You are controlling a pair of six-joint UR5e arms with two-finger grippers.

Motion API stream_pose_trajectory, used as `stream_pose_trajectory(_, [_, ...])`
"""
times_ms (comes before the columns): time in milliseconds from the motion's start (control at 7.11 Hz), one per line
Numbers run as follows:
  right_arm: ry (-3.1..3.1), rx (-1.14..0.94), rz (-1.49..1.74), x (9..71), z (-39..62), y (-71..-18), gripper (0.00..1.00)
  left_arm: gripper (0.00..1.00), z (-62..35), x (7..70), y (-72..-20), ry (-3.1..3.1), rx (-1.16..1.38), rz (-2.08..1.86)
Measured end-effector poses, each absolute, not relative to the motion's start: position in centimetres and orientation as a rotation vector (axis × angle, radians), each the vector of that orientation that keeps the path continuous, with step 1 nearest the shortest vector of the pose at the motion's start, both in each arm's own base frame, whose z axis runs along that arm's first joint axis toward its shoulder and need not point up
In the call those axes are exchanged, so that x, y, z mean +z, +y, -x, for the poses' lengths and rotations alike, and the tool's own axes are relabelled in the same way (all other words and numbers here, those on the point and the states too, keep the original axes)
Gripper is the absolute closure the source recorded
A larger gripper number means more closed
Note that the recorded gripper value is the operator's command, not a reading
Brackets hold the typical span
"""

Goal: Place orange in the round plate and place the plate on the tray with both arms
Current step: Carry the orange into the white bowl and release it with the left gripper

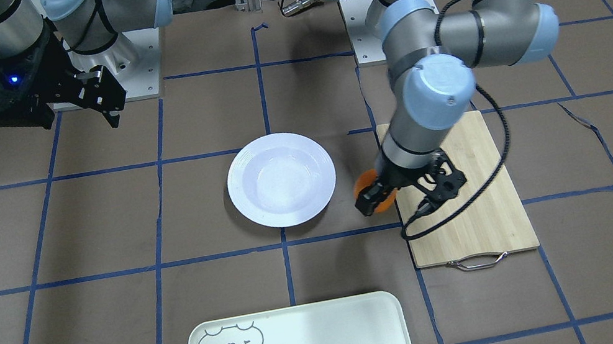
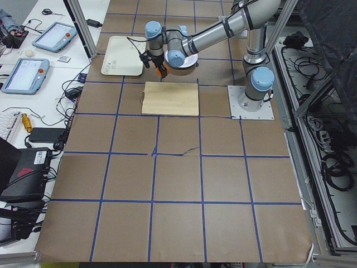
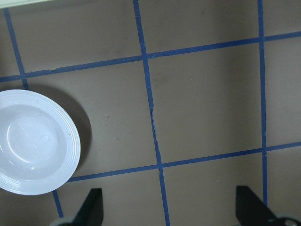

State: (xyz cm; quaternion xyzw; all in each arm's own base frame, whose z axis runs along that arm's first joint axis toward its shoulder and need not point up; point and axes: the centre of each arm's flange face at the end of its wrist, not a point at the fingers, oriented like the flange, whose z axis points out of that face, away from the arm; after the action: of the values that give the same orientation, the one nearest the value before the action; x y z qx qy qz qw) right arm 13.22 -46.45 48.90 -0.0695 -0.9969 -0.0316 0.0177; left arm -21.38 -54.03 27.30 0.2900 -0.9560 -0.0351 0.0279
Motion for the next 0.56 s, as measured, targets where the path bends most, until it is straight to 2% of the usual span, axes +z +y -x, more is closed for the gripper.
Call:
stream_pose_trajectory(281, [-3.103, -0.082, 0.22, 49.1, -13.3, -46.6, 0.0, 1.0, 31.1, 26.4, -49.1, -2.968, -0.152, -0.893])
stream_pose_trajectory(562, [-3.107, -0.081, 0.221, 49.2, -13.3, -46.7, 0.0, 1.0, 35.0, 23.2, -44.4, -3.029, -0.23, -0.824])
